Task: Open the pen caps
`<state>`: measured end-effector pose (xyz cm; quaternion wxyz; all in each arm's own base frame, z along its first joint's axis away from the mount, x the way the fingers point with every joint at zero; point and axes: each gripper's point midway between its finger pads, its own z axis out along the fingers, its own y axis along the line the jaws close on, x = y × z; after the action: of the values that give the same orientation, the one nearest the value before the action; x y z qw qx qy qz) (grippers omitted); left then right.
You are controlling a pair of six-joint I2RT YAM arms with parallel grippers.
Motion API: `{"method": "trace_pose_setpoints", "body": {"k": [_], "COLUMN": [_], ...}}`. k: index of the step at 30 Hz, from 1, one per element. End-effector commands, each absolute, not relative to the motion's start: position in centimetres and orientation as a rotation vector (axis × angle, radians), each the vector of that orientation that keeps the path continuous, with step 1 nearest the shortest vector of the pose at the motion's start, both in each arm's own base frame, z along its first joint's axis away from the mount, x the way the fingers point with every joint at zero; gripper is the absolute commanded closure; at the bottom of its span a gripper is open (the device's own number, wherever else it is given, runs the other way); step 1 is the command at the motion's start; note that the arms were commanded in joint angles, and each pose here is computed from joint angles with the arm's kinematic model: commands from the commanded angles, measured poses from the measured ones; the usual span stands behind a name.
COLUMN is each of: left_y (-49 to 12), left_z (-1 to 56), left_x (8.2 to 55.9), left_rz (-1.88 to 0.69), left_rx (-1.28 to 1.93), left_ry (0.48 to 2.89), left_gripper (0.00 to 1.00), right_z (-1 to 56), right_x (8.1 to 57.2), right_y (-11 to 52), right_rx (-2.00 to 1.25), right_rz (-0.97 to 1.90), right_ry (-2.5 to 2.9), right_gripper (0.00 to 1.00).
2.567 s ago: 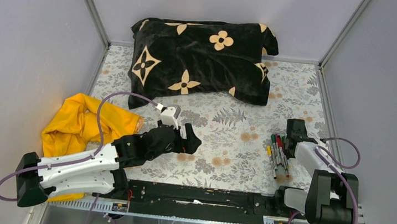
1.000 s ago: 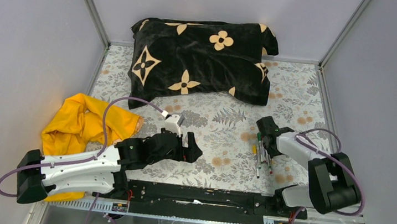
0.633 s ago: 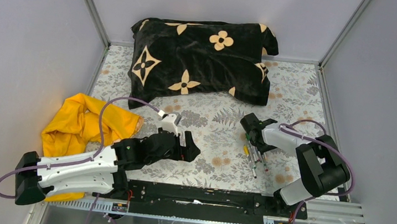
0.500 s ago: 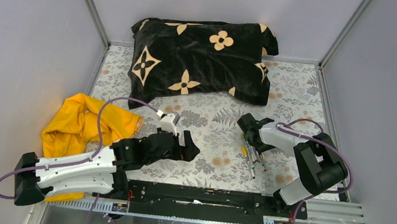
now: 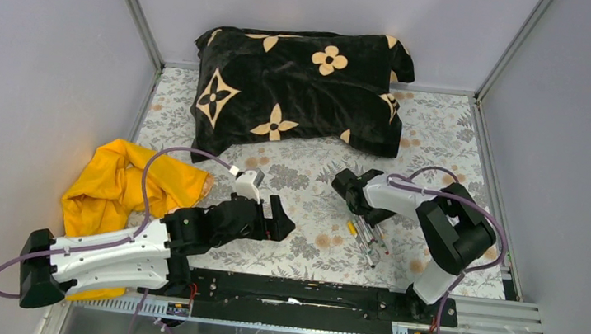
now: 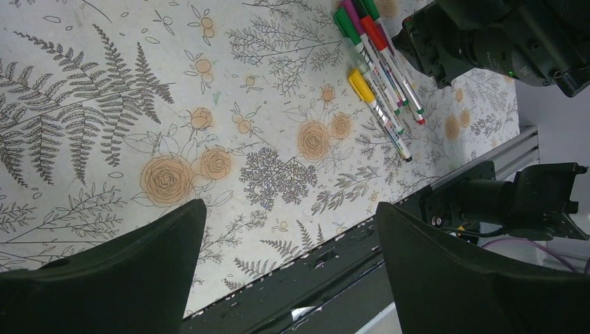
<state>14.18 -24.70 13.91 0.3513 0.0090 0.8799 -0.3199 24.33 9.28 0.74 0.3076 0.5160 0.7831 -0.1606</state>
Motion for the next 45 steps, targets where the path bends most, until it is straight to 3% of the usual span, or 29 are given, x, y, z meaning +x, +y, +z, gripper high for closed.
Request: {"method": "trace_pose_setpoints", "body": {"k": [1, 11, 24, 33, 37, 45], "left_y": [-24.2, -24.5, -27.6, -34.7, -37.5, -39.5], "left_z": [13.4, 13.7, 14.1, 9.5, 7.8, 5.4], "left_x": [14.1, 15.0, 16.4, 13.5, 12.4, 11.4], "left_rz": [-0.805, -0.756, -0.725, -0.807, -0.726, -0.679], "left_rx": [-0.004, -0.010, 0.087, 0.484, 0.625, 0.672], "left_ry": [2.284, 2.275, 2.263, 2.295, 2.287, 2.308], "left_gripper": [0.01, 0.01, 0.01, 0.08, 0.09, 0.10], "right_z": [-2.3, 3.4, 11.1, 7.6, 5.6, 3.0], "right_x": [22.1, 25.8, 28.5, 27.8, 27.3, 27.3], "right_y": [12.4, 12.5, 8.5, 4.3, 4.6, 7.4], "right_rx": [1.439, 1.126, 0.771, 0.698, 0.646, 0.652], "right_rz": [-0.432, -0.514, -0.701, -0.434, -0.494, -0.315], "right_ry": [2.198, 2.149, 2.038, 2.267, 2.387, 2.483], "right_gripper": [1.00, 1.00, 0.87, 0.84, 0.83, 0.84]}}
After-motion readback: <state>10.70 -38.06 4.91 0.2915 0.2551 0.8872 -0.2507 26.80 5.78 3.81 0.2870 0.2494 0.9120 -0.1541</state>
